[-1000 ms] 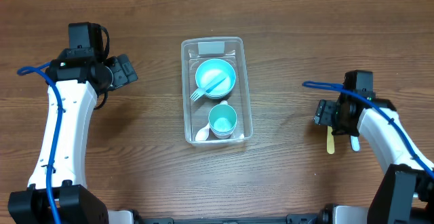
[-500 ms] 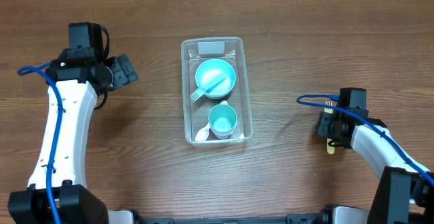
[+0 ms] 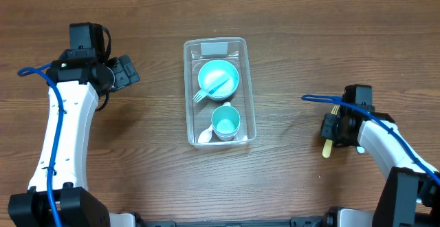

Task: Pack container
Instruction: 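Carry the yellow fork into the container's right side, release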

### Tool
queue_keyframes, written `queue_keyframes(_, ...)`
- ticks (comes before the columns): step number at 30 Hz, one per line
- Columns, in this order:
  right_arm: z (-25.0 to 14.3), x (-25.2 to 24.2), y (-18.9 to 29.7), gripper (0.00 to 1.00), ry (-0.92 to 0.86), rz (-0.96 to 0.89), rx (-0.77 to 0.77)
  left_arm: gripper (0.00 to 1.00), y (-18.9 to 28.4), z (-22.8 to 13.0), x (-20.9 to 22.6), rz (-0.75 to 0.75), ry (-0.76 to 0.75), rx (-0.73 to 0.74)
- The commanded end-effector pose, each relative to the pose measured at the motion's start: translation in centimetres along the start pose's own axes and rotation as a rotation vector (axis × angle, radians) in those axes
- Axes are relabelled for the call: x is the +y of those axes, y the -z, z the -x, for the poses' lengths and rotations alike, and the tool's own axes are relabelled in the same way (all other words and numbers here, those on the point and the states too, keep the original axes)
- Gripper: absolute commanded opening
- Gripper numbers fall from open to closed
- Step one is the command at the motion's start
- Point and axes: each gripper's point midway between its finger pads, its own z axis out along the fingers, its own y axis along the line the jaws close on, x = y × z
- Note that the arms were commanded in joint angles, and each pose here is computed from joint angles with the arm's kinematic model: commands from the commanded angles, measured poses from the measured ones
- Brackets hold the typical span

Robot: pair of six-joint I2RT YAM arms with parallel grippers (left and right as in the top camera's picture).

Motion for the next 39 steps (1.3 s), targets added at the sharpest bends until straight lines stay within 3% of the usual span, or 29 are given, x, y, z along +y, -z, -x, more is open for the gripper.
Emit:
queue_keyframes(1, 2.0, 0.8, 1.1, 0.07, -0.024, 0.033, -0.033, 1.0, 1.3, 0.9, -0.1, -0.011, -0.017, -0.043)
queue_keyframes(10, 6.4, 5.5, 6.6, 0.04, 0.078, 0.109, -0.101, 1.0, 1.3, 0.9, -0.1, -0.011, -0.017, -0.043)
queue_keyframes(15, 9.6, 12.9, 14.0, 0.04, 0.245, 0.204, -0.231, 1.0, 1.3, 0.9, -0.1, -0.011, -0.017, -0.043)
queue_keyframes(20, 8.2, 19.2, 16.9, 0.04, 0.397, 0.292, -0.293, 1.0, 1.3, 0.9, -0.1, -0.011, -0.017, -0.043)
queue_keyframes(27, 5.0, 24.8, 17.2, 0.04, 0.554, 0.317, -0.336, 1.0, 1.3, 0.9, -0.1, -0.011, -0.017, -0.043)
queue_keyframes(39, 2.1, 28.3, 10.5, 0.04, 0.643, 0.285, -0.193, 1.0, 1.3, 0.9, -0.1, -0.011, -0.017, -0.043)
